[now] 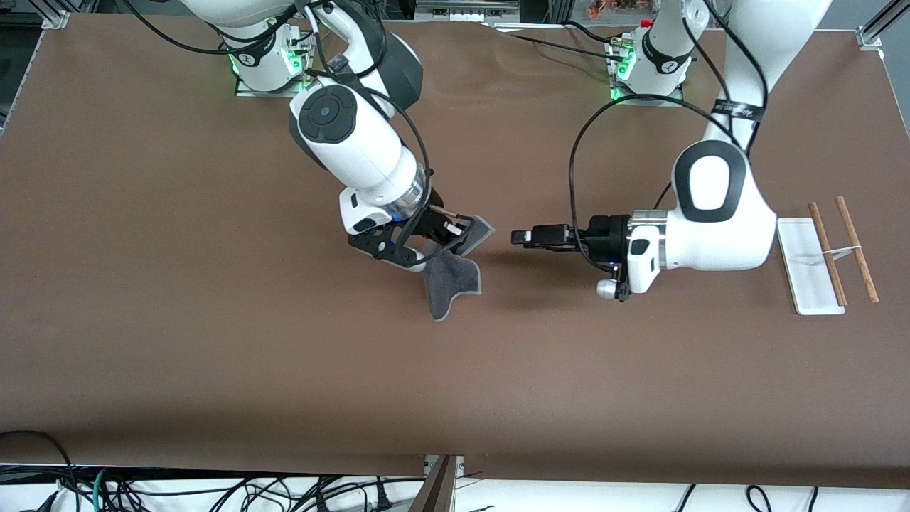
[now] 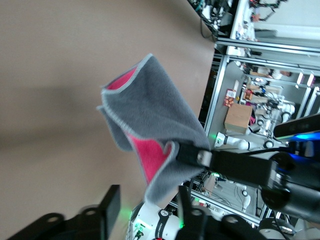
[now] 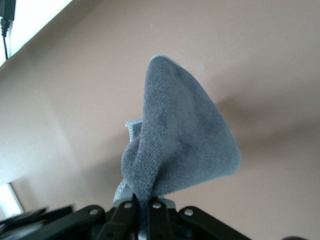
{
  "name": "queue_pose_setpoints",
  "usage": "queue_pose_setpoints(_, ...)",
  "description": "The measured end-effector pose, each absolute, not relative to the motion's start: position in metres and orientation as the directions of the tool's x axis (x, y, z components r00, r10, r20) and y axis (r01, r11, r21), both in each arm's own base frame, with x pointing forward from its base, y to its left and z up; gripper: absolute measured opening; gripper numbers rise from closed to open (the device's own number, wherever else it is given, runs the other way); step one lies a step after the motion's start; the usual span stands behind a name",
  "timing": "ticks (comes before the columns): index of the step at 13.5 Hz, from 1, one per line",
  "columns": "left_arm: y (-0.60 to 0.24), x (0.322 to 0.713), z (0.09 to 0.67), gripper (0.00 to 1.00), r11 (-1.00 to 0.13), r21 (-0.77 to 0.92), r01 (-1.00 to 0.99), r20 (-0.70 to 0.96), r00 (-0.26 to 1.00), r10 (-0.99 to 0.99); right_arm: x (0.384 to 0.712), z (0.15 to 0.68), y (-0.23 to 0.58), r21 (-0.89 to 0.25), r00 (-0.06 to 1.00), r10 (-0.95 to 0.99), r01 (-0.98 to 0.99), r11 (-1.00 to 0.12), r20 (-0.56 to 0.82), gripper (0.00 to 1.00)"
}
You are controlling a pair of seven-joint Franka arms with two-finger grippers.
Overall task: Pass towel and hang on rack
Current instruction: 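Grasp the towel with the left gripper beside the right gripper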
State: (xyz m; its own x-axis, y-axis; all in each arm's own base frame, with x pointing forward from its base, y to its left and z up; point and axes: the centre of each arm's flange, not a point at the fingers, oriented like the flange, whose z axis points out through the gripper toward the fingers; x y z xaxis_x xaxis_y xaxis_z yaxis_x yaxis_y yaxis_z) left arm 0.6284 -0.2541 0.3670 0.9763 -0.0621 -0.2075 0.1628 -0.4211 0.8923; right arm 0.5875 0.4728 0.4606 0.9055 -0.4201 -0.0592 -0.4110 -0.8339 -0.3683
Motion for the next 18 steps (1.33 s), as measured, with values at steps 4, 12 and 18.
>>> queue_pose_setpoints(4, -0.259, 0.628, 0.34, 0.41, -0.413, 0.902, 0.128, -0.184, 0.978, -0.097, 0.582, 0.461, 0.481, -0.377, 0.907, -0.416, -0.406, -0.832, -0.057, 0.04)
queue_pose_setpoints(12, -0.27, 0.621, 0.352, 0.41, -0.378, 0.919, 0.114, -0.191, 0.966, -0.172, 0.58, 0.461, 0.484, -0.378, 0.909, -0.412, -0.402, -0.834, -0.057, 0.04)
queue_pose_setpoints(18, -0.287, 0.61, 0.353, 0.3, -0.357, 0.931, 0.081, -0.174, 0.956, -0.235, 0.58, 0.461, 0.484, -0.378, 0.909, -0.412, -0.402, -0.834, -0.057, 0.04)
